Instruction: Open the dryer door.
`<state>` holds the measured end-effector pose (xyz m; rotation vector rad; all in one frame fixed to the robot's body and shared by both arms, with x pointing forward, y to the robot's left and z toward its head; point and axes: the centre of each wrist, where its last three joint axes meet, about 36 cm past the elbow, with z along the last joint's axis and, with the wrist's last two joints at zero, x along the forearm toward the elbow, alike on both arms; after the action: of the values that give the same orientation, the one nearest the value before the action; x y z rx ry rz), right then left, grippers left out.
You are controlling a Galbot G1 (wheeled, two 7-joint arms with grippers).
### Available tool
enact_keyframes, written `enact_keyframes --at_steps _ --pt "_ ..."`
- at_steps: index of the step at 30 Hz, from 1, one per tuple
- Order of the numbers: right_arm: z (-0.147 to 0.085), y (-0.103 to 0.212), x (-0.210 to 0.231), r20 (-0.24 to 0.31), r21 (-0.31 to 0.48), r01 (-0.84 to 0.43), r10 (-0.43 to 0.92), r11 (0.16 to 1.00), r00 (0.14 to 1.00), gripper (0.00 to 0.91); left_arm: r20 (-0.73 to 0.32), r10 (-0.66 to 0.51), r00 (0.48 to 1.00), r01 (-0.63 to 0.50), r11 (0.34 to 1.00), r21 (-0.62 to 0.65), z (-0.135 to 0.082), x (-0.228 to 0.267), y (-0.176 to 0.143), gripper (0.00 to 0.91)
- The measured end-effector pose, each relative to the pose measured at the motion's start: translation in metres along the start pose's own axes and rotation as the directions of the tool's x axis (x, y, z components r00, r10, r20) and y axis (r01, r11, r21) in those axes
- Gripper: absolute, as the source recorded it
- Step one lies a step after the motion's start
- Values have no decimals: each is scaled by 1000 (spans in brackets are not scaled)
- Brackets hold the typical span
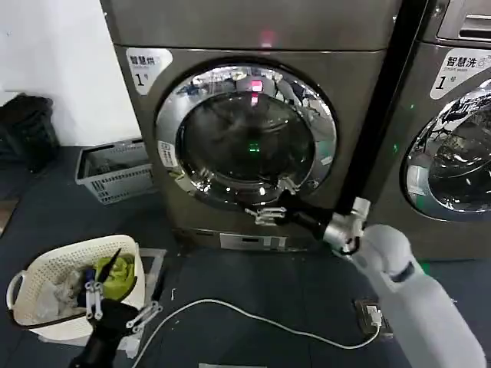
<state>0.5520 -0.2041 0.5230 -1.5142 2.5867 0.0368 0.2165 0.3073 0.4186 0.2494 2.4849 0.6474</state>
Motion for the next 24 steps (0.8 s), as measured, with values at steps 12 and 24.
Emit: enact_keyframes --at_steps 12,24 --pt "26 -3 -80 -10 19 -16 16 1000 1000 907 -1 3 1000 -3 1000 -7 -4 2 -5 907" --pt "50 -1 -135 -37 26 -50 51 998 998 907 5 8 1000 -8 1000 -9 -11 2 -9 907"
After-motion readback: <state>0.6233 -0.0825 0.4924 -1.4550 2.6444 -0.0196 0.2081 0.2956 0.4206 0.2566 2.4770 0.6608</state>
